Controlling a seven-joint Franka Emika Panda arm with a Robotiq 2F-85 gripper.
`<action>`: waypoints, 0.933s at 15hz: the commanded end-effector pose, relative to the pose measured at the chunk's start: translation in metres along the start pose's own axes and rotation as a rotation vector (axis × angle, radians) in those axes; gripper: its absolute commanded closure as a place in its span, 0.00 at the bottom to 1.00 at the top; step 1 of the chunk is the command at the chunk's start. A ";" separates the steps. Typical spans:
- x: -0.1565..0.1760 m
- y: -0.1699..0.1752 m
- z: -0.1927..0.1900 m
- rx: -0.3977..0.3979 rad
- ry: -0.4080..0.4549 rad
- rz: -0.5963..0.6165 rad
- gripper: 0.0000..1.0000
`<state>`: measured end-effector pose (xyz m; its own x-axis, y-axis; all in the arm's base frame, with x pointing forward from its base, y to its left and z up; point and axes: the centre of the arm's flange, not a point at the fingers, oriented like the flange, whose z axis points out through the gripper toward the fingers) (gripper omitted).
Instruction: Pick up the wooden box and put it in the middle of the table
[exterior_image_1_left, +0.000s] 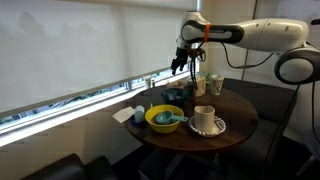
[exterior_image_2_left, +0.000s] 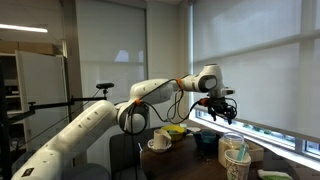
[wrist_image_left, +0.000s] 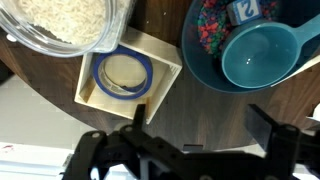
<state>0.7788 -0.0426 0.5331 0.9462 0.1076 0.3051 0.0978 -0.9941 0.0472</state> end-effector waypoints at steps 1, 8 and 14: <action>0.016 -0.008 0.006 0.058 0.003 0.088 0.00; 0.039 -0.037 0.070 0.051 -0.079 0.453 0.00; 0.040 -0.012 0.078 -0.025 0.026 0.628 0.00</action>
<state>0.8016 -0.0184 0.4524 0.8670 -0.4471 0.2202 -0.4287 -0.8943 -0.1278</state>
